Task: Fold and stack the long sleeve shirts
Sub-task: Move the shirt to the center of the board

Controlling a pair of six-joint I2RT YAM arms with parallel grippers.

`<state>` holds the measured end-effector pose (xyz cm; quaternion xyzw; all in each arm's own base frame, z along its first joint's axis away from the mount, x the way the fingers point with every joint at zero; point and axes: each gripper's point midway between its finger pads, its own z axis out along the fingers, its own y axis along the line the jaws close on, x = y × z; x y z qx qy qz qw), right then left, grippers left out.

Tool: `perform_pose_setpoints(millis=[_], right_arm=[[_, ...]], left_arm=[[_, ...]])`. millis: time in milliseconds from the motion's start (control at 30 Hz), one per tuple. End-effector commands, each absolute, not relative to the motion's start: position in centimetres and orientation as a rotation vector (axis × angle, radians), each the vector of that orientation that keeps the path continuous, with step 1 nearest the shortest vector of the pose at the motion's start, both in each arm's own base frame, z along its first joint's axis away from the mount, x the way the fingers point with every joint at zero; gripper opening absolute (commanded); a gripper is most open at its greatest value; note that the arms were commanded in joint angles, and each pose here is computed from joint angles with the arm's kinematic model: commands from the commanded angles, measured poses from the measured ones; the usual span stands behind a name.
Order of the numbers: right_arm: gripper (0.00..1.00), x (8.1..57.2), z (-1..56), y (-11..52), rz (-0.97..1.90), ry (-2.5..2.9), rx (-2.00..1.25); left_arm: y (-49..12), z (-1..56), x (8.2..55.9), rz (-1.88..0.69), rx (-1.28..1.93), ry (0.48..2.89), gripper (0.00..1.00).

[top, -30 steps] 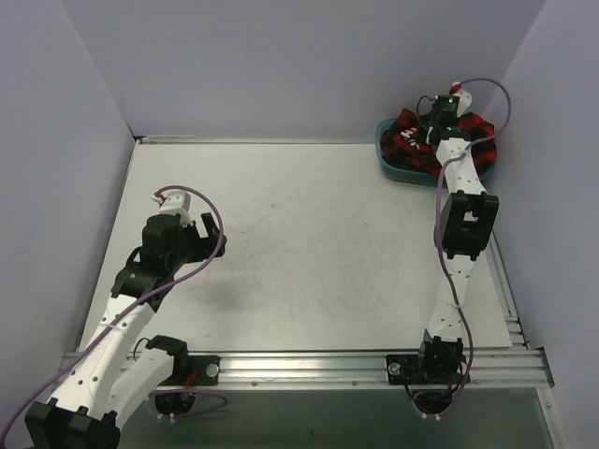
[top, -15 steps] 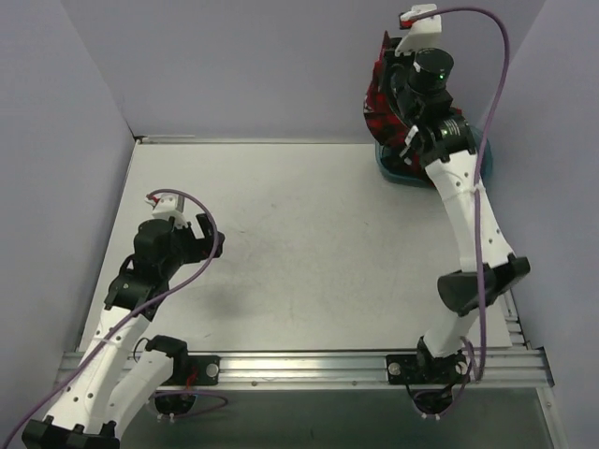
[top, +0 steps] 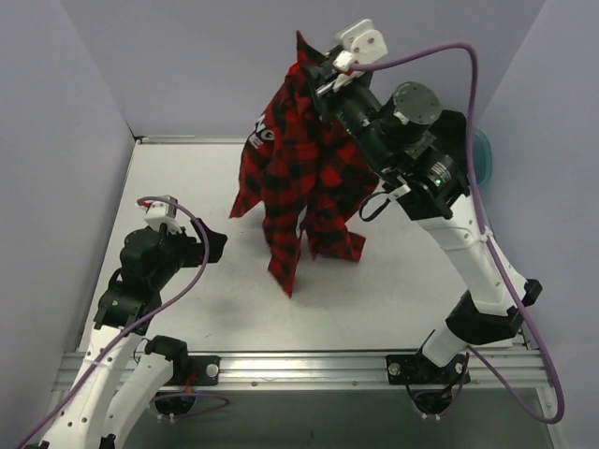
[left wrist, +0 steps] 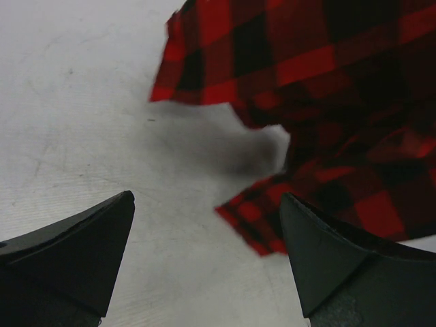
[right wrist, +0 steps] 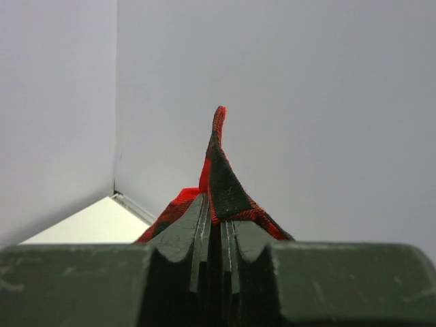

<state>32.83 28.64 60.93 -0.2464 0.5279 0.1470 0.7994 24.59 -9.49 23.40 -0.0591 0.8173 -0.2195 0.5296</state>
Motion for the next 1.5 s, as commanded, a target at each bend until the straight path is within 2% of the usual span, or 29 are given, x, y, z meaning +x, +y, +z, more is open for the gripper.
perform_pose_setpoints(millis=[0,167,300,333,433,500,533,600,633,733,967,1000,1067,1200,1333,1467], right_arm=[[0.00,32.6,61.6,30.5,0.288,1.074,-0.526],[0.00,37.1,56.0,30.6,0.105,1.221,-0.478],[0.00,43.2,47.6,25.7,-0.142,1.472,-0.275],[0.00,45.1,45.0,22.3,-0.241,1.553,-0.194],[0.01,46.9,36.4,17.2,-0.300,1.786,-0.032],[0.27,47.8,32.3,12.1,-0.343,1.906,0.096],[0.45,46.9,29.4,10.5,-0.345,2.004,0.172],[0.57,46.1,26.8,7.4,-0.346,2.101,0.233],[0.67,44.6,25.8,6.6,-0.363,2.136,0.229],[0.78,41.6,26.6,7.5,-0.300,2.149,0.130],[0.81,33.0,21.2,13.2,-0.065,2.264,-0.021],[0.81,31.4,18.3,13.5,-0.033,2.330,0.005],[0.80,29.3,17.0,15.7,0.109,2.354,-0.023],[0.78,25.3,12.1,16.5,0.183,2.419,0.020],[0.74,24.0,9.9,15.7,0.256,2.407,0.173],[0.73,23.6,8.6,16.4,0.402,2.386,0.305]], left_arm=[[-11.2,28.0,23.1,-0.672,-0.075,1.855,0.97],[-13.5,30.9,20.3,-0.847,0.060,1.797,0.97],[-13.8,30.8,19.8,-0.861,0.073,1.821,0.97],[-13.7,30.1,20.1,-0.849,0.063,1.842,0.97],[-13.6,27.5,20.9,-0.826,0.029,1.932,0.97],[-13.7,26.1,21.3,-0.827,0.011,1.980,0.98],[-13.8,24.4,21.6,-0.825,-0.023,2.035,0.97],[-13.4,22.7,22.3,-0.793,-0.086,2.082,0.97],[-13.3,21.7,22.6,-0.779,-0.107,2.115,0.97],[-13.2,19.9,23.6,-0.757,-0.162,2.154,0.97],[-15.7,16.9,24.7,-0.820,-0.125,2.242,0.97],[-16.9,16.6,24.1,-0.830,-0.064,2.262,0.97],[-18.2,15.6,24.1,-0.801,-0.005,2.297,0.97],[-22.7,14.3,22.5,-0.769,0.271,2.311,0.97],[-26.0,12.4,22.8,-0.595,0.449,2.314,0.95],[-29.4,13.3,24.9,-0.490,0.541,2.233,0.91]])
